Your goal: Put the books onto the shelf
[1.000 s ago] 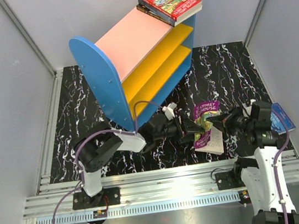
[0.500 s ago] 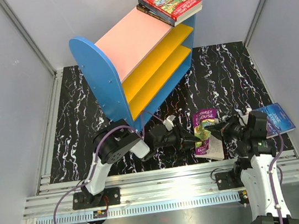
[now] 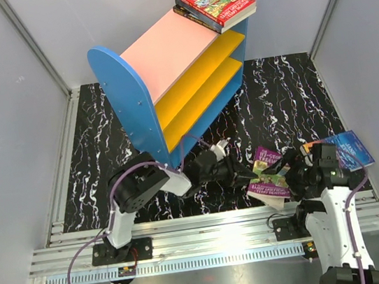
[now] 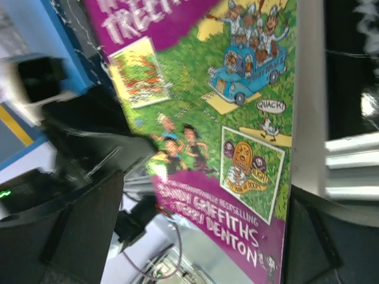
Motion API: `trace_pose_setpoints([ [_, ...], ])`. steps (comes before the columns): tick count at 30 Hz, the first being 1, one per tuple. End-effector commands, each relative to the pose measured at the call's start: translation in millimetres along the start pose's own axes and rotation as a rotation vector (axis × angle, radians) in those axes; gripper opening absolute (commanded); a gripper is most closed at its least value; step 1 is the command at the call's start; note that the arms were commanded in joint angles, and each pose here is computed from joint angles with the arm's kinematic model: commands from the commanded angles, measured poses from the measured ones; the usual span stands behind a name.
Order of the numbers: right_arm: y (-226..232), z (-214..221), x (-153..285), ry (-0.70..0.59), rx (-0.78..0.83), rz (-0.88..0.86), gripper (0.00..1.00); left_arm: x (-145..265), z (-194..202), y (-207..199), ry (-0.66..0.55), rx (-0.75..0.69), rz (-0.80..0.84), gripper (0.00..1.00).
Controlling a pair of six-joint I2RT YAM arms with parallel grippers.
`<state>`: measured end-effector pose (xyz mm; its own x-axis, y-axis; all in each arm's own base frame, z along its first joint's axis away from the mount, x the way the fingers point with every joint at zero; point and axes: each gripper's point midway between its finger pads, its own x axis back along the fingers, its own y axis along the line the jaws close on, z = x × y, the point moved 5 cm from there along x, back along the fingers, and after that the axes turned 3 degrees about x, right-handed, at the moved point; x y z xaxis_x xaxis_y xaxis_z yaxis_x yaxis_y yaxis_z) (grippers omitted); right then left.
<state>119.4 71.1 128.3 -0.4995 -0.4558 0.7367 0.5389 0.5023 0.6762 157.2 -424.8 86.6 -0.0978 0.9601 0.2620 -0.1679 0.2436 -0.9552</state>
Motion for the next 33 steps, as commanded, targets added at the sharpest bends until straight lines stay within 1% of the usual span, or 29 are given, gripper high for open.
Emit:
trace_pose_setpoints([
  [1, 11, -11, 36, -0.109, 0.127, 0.135, 1.0, -2, 9, -80, 0.0, -0.187, 0.151, 0.0],
  [2, 16, -15, 43, -0.136, 0.131, 0.151, 1.0, -3, 9, -76, -0.003, -0.202, 0.102, 0.0],
  [3, 27, -24, 56, -0.201, 0.149, 0.166, 1.0, -4, 11, -76, 0.0, -0.209, 0.086, 0.0],
  [4, 32, -26, 62, -0.212, 0.157, 0.172, 1.0, -7, 12, -84, 0.002, -0.223, 0.087, 0.0],
  [6, 51, -33, 75, -0.233, 0.179, 0.144, 1.0, -8, 12, -83, -0.001, -0.23, 0.036, 0.0],
  [11, 87, -45, 100, -0.258, 0.169, 0.127, 1.0, -10, 11, -96, -0.011, -0.264, -0.037, 0.0],
  [13, 112, -53, 118, -0.293, 0.182, 0.087, 1.0, -10, 10, -108, -0.019, -0.277, -0.044, 0.0],
  [14, 121, -54, 124, -0.301, 0.185, 0.068, 1.0, -12, 9, -121, -0.024, -0.291, -0.045, 0.0],
  [15, 140, -56, 137, -0.31, 0.203, 0.019, 1.0, -13, 9, -131, -0.023, -0.298, -0.035, 0.0],
  [16, 147, -55, 142, -0.303, 0.192, 0.002, 1.0, -17, 8, -135, -0.019, -0.304, -0.034, 0.0],
  [17, 164, -53, 158, -0.326, 0.217, -0.048, 1.0, -20, 9, -157, -0.006, -0.318, -0.006, 0.0],
  [18, 174, -51, 163, -0.3, 0.223, -0.081, 1.0, -22, 10, -164, 0.0, -0.324, -0.002, 0.0],
  [20, 183, -47, 175, -0.296, 0.227, -0.102, 1.0, -24, 9, -175, -0.002, -0.334, -0.009, 0.0],
  [21, 192, -45, 187, -0.321, 0.24, -0.125, 1.0, -24, 10, -194, -0.006, -0.349, 0.021, 0.0],
  [24, 203, -37, 205, -0.332, 0.25, -0.146, 1.0, -22, 7, -214, -0.029, -0.361, 0.021, 0.0],
  [25, 206, -35, 209, -0.33, 0.238, -0.161, 1.0, -18, 5, -237, -0.048, -0.374, 0.062, 0.0],
  [26, 210, -33, 212, -0.332, 0.234, -0.178, 1.0, -18, 3, -242, -0.059, -0.363, 0.058, 0.0],
  [29, 239, -30, 230, -0.337, 0.23, -0.324, 1.0, -7, -6, -284, -0.098, -0.358, 0.147, 0.0],
  [30, 249, -27, 233, -0.303, 0.233, -0.383, 1.0, -4, -11, -294, -0.114, -0.357, 0.168, 0.0],
  [31, 265, -29, 241, -0.313, 0.228, -0.468, 1.0, -1, -13, -304, -0.12, -0.349, 0.193, 0.0],
  [32, 273, -30, 244, -0.301, 0.224, -0.517, 1.0, 7, -12, -326, -0.131, -0.365, 0.242, 0.0],
  [33, 282, -23, 250, -0.263, 0.238, -0.589, 1.0, 12, -14, -335, -0.141, -0.37, 0.263, 0.0],
])
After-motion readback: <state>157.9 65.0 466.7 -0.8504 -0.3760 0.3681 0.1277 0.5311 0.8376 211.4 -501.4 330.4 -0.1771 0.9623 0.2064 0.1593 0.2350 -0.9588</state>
